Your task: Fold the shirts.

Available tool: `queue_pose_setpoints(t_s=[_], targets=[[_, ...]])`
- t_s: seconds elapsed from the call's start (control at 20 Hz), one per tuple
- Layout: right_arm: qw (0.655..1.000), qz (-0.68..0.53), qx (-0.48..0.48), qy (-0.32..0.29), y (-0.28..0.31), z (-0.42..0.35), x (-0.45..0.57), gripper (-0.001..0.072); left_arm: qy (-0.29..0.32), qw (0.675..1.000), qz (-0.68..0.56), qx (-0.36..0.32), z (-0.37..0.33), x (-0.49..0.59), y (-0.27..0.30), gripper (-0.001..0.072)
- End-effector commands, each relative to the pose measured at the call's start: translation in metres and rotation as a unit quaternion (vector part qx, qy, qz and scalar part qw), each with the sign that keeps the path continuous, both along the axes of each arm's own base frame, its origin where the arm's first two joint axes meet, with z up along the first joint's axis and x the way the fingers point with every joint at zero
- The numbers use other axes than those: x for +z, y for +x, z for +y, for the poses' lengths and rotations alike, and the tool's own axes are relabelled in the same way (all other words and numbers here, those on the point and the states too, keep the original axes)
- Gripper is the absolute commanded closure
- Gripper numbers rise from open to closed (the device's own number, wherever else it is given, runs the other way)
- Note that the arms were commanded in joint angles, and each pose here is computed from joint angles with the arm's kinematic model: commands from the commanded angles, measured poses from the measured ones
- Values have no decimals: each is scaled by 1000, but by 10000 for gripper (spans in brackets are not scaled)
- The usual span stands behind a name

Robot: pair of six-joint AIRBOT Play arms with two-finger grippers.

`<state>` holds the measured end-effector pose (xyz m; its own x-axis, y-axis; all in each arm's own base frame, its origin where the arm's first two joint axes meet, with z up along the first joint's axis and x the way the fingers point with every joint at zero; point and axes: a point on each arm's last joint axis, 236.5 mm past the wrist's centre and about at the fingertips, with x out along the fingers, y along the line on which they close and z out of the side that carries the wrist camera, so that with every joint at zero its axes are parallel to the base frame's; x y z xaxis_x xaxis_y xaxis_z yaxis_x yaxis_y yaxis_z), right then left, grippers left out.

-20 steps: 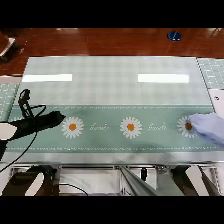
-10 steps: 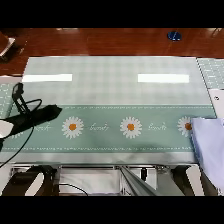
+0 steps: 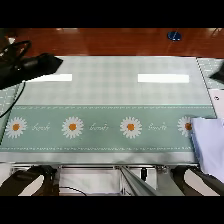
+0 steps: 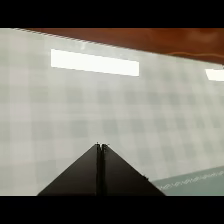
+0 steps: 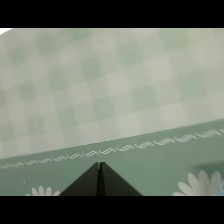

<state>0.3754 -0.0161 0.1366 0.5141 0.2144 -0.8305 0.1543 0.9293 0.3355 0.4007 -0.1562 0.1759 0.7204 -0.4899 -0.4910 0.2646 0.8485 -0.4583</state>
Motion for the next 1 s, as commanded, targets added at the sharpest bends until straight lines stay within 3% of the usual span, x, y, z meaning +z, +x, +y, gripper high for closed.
queue_pose_setpoints(t_s=[0.0, 0.2, 0.95], targets=[[983, -2, 125, -135, 32, 82, -64, 696, 95, 993, 25, -64, -35, -49, 9, 690], [978, 120, 94, -144, 17, 74, -144, 696, 138, 981, 119, -72, -26, -127, 12, 690], [975, 130, 100, -147, 8, 72, -139, 696, 137, 980, 123, -71, -27, -133, 14, 690]])
